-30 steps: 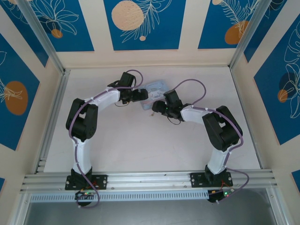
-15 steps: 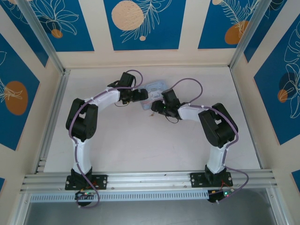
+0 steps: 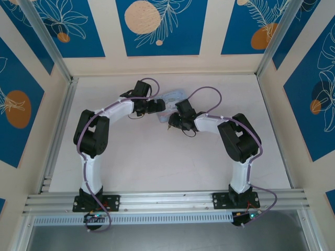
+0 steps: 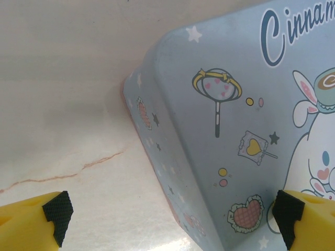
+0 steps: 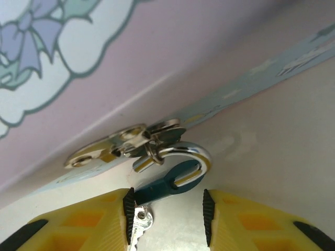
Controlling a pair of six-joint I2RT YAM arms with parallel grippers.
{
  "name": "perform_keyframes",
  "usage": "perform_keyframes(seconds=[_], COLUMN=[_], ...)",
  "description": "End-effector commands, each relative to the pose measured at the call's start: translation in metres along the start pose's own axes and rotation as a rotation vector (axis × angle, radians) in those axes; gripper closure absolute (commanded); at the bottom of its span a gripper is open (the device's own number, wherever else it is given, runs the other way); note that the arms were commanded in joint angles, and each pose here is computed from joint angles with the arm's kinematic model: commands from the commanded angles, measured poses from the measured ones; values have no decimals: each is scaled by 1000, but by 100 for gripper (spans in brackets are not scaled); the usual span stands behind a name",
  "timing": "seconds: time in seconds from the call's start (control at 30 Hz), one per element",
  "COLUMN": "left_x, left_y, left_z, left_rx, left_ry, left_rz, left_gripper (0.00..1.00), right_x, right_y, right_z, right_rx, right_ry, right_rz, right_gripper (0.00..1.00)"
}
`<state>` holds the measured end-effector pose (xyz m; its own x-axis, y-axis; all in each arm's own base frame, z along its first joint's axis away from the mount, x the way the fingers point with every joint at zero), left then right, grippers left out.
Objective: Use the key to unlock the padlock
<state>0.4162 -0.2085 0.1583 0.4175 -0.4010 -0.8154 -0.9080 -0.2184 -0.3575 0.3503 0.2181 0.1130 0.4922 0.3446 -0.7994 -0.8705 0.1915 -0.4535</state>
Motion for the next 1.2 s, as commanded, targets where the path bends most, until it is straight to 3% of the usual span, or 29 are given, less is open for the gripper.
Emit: perform_keyframes(seconds=[0.0, 0.27, 0.37, 0.67, 0.83, 0.97, 1.17], left_x=[19, 19, 20, 21, 22, 23, 24], left_y=[22, 22, 23, 23, 24, 24, 26], left_z=[24, 24, 25, 25, 26, 26, 28], left_rx=[-35, -36, -38, -40, -41, -43, -46], left_ry=[-92, -91, -92, -96, -99, -95, -99], left_rz=[121, 121, 123, 122, 127, 127, 132], left_gripper=[1, 1, 1, 1, 1, 1, 1], right_x=[4, 9, 10, -10, -24, -30, -24], right_y=[2, 0, -3, -24, -40, -46, -51], right_z=[-3, -3, -5, -12, -10, 0, 4], right_rx=[14, 19, 46, 127, 152, 167, 224], right_ry=[53, 74, 91, 108, 40, -54, -59], right_rz=[17, 29, 28, -64, -109, -119, -92], right_gripper=[60, 60, 73, 87, 99, 100, 100])
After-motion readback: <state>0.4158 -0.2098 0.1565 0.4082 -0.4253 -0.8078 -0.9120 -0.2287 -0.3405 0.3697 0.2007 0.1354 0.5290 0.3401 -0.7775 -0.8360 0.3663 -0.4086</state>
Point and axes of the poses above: each hand's point on the last joint's axis, 136 mm out from that joint toward the fingers, its own x axis out along the fingers, its own z axis along the line the jaws close on, y = z × x, the point moved 10 cm from there along -x, back along the fingers, and after that the axes turned 6 degrees about -x, right-handed, at the moved point
